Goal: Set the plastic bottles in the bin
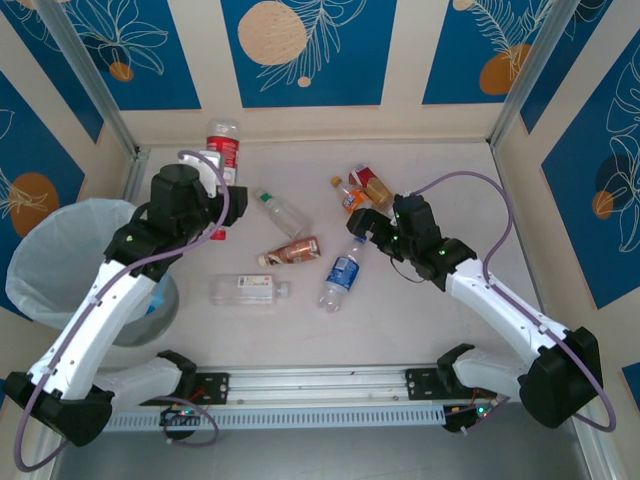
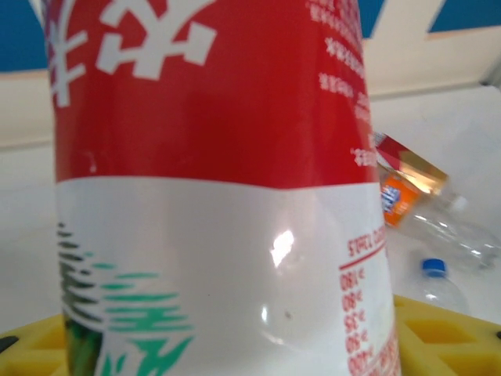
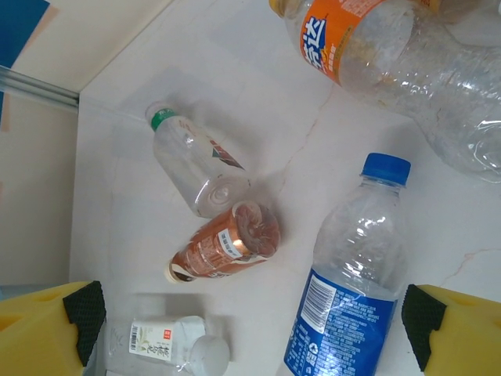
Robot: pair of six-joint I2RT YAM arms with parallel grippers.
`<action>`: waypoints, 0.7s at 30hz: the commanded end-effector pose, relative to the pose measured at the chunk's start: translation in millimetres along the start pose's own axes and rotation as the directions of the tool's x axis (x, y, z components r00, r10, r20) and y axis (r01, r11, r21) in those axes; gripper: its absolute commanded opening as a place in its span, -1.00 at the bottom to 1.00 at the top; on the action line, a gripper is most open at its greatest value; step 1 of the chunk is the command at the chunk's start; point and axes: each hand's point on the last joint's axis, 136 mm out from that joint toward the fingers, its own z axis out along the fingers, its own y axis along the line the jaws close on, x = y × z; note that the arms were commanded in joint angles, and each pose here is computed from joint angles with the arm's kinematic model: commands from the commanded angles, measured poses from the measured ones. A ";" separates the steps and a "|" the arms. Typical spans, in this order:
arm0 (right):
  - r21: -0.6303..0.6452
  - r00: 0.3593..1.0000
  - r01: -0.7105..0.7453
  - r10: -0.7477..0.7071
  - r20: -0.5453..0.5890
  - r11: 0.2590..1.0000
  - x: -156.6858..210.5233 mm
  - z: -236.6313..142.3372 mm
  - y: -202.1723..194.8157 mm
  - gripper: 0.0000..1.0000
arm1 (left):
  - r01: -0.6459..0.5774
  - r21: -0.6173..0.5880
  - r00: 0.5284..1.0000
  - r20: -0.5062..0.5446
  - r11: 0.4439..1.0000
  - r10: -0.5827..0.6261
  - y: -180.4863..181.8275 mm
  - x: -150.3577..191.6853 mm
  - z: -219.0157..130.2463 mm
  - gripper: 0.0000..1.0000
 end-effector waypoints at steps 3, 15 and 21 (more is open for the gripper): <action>-0.034 0.999 0.033 -0.033 -0.010 0.999 -1.4 5.8 12.6 0.99 | -0.020 -0.275 0.993 0.109 0.961 0.052 55.7 -30.5 -45.2 0.23; -0.038 0.998 0.057 -0.057 -0.016 0.998 -2.5 12.8 18.9 0.99 | 0.254 -0.708 0.946 0.325 0.659 -0.016 164.8 -24.1 -128.0 0.23; -0.054 0.998 0.059 -0.061 -0.026 0.997 -0.9 14.1 24.7 0.99 | 0.340 -0.822 0.933 0.355 0.457 -0.055 205.8 16.9 -135.0 0.26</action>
